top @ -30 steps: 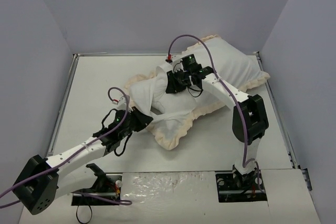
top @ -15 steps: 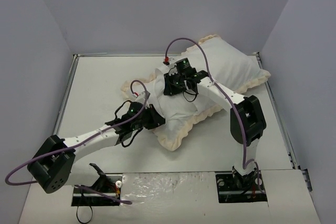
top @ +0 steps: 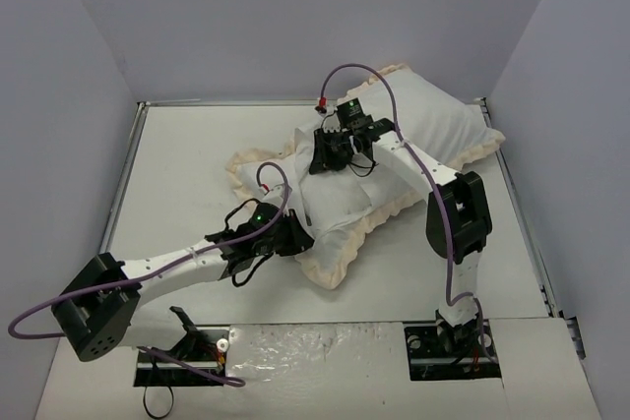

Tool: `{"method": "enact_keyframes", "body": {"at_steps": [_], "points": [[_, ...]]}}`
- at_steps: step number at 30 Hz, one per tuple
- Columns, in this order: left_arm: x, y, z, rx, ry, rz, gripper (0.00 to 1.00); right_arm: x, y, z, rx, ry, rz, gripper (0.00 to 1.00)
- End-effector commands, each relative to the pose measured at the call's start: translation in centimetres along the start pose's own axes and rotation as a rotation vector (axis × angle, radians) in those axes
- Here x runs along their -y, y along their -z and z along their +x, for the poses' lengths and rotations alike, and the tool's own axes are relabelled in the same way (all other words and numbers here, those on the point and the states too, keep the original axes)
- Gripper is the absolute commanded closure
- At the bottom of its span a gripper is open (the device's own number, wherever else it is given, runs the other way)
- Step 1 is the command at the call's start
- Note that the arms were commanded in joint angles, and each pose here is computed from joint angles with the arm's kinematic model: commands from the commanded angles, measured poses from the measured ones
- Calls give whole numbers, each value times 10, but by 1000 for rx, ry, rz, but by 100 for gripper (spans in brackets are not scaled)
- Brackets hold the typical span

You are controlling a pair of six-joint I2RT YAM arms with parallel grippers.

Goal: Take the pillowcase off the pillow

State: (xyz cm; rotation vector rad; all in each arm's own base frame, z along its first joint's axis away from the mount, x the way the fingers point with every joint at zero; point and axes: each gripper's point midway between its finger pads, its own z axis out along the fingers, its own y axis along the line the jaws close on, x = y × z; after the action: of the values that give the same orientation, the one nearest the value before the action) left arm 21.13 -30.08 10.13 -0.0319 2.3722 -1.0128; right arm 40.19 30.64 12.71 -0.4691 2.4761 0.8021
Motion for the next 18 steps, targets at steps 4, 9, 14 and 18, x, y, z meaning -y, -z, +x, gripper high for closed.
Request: {"method": "enact_keyframes", "body": {"at_steps": [4, 9, 14, 18], "points": [[-23, 43, 121, -527, -53, -56, 98, 51, 34, -134, 449, 14, 89, 100], [-32, 59, 133, -603, -79, -87, 98, 65, 31, -128, 433, -19, 95, 100], [-32, 65, 142, -632, -79, -77, 98, 64, 38, -137, 458, -37, 90, 100], [-37, 71, 152, -667, -85, -88, 98, 69, 44, -148, 483, -42, 100, 100]]}}
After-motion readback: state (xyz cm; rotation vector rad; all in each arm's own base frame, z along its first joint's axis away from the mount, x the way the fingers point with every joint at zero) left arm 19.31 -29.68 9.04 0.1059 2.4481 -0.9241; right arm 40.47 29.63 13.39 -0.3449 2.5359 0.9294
